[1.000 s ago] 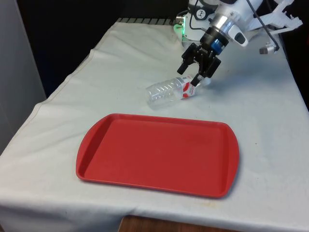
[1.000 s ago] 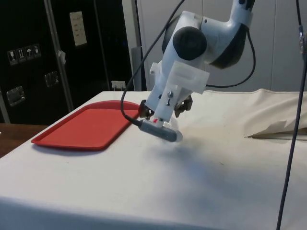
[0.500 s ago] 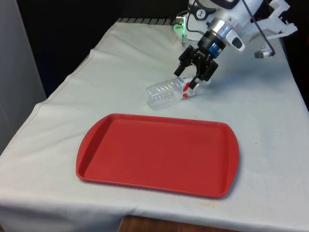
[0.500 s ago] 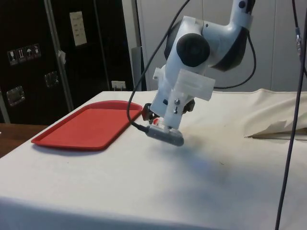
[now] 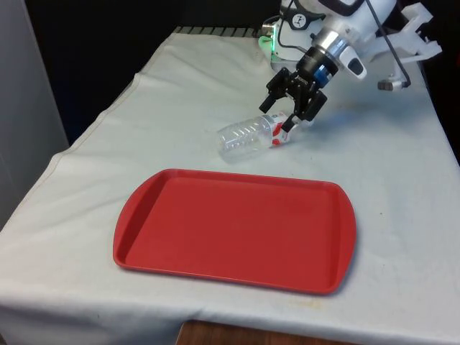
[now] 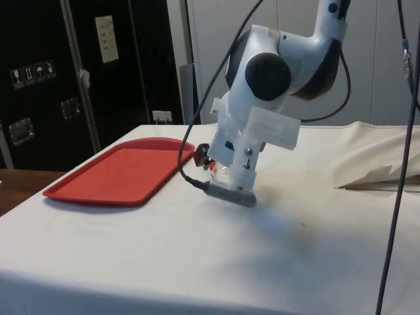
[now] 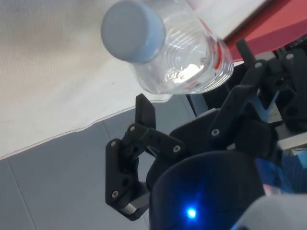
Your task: Place the bottle upright on the tray.
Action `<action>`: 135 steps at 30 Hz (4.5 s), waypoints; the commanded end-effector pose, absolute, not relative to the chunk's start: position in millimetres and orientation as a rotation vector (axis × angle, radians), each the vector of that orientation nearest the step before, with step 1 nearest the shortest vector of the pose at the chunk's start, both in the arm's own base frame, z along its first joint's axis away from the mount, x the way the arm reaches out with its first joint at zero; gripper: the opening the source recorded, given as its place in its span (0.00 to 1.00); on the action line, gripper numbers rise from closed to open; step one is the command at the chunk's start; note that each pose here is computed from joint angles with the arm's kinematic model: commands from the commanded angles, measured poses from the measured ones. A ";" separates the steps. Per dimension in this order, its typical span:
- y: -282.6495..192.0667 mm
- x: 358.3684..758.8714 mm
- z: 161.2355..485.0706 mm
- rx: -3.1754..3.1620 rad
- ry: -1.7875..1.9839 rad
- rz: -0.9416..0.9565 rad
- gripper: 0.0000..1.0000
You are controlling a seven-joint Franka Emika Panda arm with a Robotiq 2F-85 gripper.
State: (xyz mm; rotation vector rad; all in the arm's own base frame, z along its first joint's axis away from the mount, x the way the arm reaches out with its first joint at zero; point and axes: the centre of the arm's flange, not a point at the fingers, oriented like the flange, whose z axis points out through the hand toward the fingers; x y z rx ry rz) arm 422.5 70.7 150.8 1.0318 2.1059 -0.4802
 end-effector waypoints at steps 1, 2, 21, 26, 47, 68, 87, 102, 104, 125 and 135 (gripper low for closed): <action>73.7 424.1 149.4 1.017 2.096 -0.467 1.00; 74.6 424.3 148.3 1.014 2.095 -0.468 1.00; 79.3 423.3 131.5 0.975 2.085 -0.472 0.98; 80.3 423.2 131.6 0.973 2.084 -0.472 0.67; 76.0 427.1 155.4 0.967 2.063 -0.481 0.14; 68.3 442.6 222.8 0.981 2.012 -0.494 0.14; 69.8 459.7 257.2 1.056 1.954 -0.442 0.14; 71.4 475.0 266.1 1.137 1.903 -0.366 0.14; 71.6 477.1 267.3 1.147 1.895 -0.357 0.14; 72.4 502.1 280.2 1.260 1.799 -0.260 0.14; 72.8 512.9 291.3 1.302 1.753 -0.224 0.14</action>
